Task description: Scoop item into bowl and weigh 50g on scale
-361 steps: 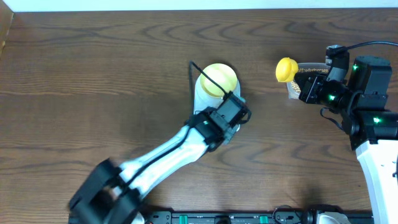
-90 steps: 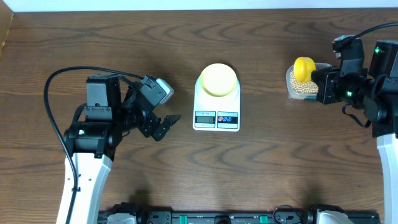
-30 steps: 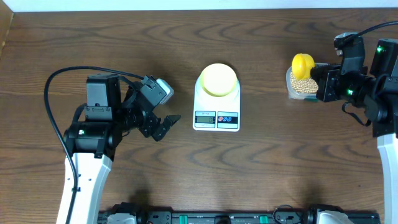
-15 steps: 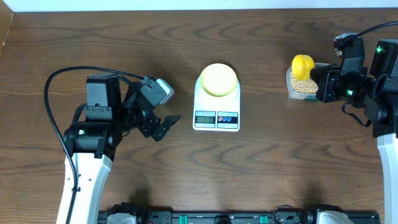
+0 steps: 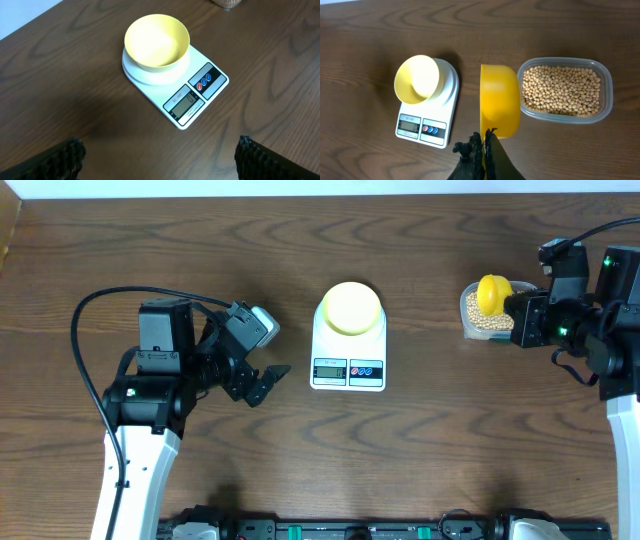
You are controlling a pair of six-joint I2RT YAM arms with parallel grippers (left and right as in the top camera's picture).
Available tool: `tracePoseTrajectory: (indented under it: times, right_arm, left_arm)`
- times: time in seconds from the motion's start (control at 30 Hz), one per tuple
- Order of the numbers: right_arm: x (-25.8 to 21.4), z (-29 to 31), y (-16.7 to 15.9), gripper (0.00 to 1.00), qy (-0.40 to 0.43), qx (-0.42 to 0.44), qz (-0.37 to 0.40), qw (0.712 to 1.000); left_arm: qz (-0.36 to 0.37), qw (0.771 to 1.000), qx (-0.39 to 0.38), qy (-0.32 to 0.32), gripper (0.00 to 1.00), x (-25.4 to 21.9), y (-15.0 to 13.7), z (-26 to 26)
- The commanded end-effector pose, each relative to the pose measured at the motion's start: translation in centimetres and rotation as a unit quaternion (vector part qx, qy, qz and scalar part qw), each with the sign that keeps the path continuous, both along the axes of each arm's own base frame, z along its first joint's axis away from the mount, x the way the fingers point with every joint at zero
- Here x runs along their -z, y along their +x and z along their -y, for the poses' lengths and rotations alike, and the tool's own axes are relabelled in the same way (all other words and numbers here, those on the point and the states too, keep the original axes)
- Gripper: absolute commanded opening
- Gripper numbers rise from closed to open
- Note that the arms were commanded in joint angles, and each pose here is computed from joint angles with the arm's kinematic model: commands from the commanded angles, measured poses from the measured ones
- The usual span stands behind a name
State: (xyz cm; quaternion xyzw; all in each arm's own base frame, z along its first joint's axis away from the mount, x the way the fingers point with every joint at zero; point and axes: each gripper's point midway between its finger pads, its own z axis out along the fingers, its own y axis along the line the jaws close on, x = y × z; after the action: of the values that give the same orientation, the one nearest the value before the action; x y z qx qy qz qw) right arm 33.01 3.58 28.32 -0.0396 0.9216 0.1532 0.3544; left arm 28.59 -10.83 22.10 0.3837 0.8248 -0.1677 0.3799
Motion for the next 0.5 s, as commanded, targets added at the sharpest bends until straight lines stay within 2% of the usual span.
tracePoseTrajectory:
  times: [0.0,0.47]
  right_arm:
    - [-0.87,0.26,0.32,0.01,0.002,0.009,0.012,1.0]
    - [-0.77,0.76,0.53,0.01,-0.003,0.025,0.01,1.0]
  left_arm:
    - [-0.003,1.0,0.004,-0.003,0.98,0.13,-0.07,0.08]
    - [-0.003,1.0,0.004,-0.003,0.98,0.13,-0.07,0.08]
